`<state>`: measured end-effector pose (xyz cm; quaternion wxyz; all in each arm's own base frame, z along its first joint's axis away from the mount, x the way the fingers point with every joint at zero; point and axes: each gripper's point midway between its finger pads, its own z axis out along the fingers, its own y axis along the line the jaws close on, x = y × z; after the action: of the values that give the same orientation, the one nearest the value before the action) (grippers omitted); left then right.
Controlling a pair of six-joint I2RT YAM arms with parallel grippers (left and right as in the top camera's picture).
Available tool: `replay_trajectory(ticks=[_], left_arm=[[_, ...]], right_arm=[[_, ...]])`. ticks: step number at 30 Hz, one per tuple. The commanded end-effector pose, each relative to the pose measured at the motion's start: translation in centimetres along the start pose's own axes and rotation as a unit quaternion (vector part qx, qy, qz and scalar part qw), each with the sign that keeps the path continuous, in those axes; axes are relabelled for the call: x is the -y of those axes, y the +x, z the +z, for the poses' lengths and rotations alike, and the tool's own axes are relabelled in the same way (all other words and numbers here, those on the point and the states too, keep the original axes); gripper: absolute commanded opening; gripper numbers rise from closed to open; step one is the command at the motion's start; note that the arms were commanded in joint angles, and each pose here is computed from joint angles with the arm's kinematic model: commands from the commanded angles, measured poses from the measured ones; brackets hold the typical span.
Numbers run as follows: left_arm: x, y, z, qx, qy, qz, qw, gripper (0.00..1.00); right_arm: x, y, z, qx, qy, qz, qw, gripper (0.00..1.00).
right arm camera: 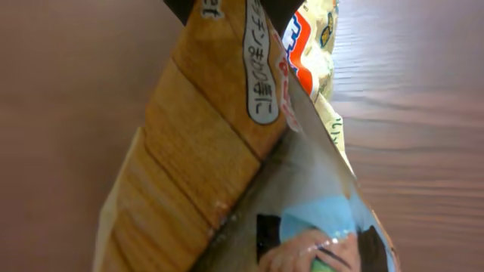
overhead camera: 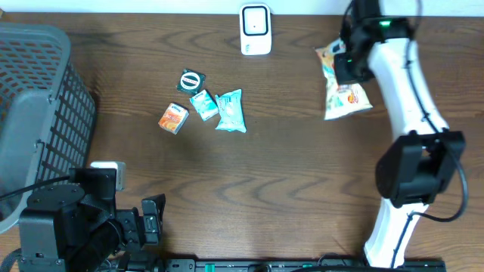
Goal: Scan the item barcode
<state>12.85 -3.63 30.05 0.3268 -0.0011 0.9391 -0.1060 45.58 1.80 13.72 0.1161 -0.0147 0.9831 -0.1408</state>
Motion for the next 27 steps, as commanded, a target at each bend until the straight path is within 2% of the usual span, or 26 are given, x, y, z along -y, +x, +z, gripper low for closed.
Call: replay_trajectory(ticks=[1, 4, 15, 16, 18, 19, 20, 21, 25, 27], left_arm=[[-0.1, -0.1, 0.0, 0.001, -0.005, -0.004, 1.0, 0.98], [-0.2, -0.1, 0.0, 0.001, -0.005, -0.004, 1.0, 0.98], [-0.1, -0.1, 0.0, 0.001, -0.005, -0.004, 1.0, 0.98], [-0.2, -0.1, 0.0, 0.001, -0.005, -0.004, 1.0, 0.98], [-0.2, -0.1, 0.0, 0.001, -0.005, -0.004, 1.0, 0.98], [-0.1, -0.1, 0.0, 0.001, -0.005, -0.004, 1.0, 0.98], [-0.1, -0.1, 0.0, 0.001, -0.005, -0.004, 1.0, 0.97], [-0.2, -0.1, 0.0, 0.001, -0.005, -0.004, 1.0, 0.98], [-0.1, -0.1, 0.0, 0.001, -0.005, -0.004, 1.0, 0.98], [-0.2, -0.1, 0.0, 0.001, -0.005, -0.004, 1.0, 0.98]], right_arm=[[4.9, -0.2, -1.5, 0.039, 0.236, 0.064, 0.969, 0.01], [3.4, 0.2, -1.6, 0.051, 0.266, 0.047, 0.962, 0.01], [-4.1, 4.1, 3.4, 0.053, 0.249, -0.028, 0.967, 0.02], [-4.8, 4.4, 3.4, 0.054, 0.247, -0.036, 0.967, 0.07], [-6.1, 4.7, 3.3, 0.055, 0.24, -0.053, 0.968, 0.23], [-7.1, 5.0, 3.1, 0.056, 0.229, -0.065, 0.97, 0.36], [-8.0, 5.1, 3.0, 0.058, 0.22, -0.071, 0.971, 0.56], [-9.0, 5.2, 2.7, 0.06, 0.209, -0.081, 0.973, 0.66], [-12.8, 5.7, 1.8, 0.075, 0.176, -0.12, 0.974, 0.7], [-14.5, 5.8, 1.0, 0.09, 0.167, -0.133, 0.973, 0.67]])
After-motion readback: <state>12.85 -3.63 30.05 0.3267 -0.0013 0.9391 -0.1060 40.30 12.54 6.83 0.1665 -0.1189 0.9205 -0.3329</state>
